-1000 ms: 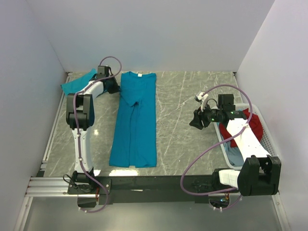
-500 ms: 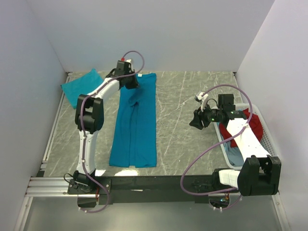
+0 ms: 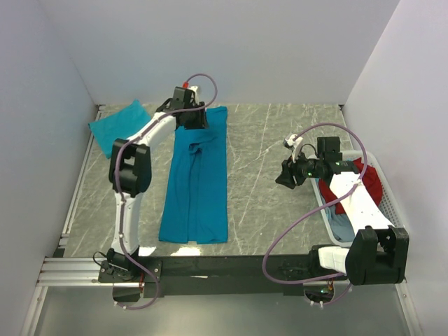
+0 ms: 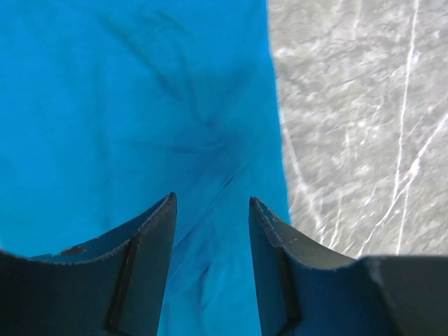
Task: Fold and stack the t-shirts
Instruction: Fold the tshirt
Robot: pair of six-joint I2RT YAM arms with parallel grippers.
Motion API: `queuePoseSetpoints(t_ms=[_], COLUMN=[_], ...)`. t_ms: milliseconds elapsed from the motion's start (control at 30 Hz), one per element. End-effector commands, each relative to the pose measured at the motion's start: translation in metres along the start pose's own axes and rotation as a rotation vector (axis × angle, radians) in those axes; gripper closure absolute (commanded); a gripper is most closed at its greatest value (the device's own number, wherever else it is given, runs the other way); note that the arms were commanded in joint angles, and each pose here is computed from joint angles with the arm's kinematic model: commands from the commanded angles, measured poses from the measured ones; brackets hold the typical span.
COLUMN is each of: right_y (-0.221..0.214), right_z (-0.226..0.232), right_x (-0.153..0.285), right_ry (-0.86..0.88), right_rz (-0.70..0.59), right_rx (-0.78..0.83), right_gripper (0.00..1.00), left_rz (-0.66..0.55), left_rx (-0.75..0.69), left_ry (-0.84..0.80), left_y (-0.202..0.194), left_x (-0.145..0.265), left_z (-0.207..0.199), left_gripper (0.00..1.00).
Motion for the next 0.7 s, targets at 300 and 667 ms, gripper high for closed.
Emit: queuePoseSetpoints(t_ms=[300,667], right_y=[0.001,-0.020], right_z=[0.033,0.161], right_x=[-0.012,-0.099], right_ry=[0.197,0.541], right_rz=[-0.025,0.201], right_rx=[0.246,0.866], right_gripper=[0.45,0.41], left_rz=[-0.249,-0.133], left_rx=[0.139,0.223], left_ry=[-0.152,0.044], left_y=[-0.001,-0.107], left_x=[0.157,0.229], left_z=[0.078,0.082], left_gripper=[0.36,0.32])
Point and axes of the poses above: each gripper's point midway between its finger pads, its own x axis back along the fingers, its own z axis along the line the jaws close on, y = z × x, the point moved 8 cm from there along x, back along the fingers, and after that the axes turned 4 degrees about -x, right-handed, at the moved point
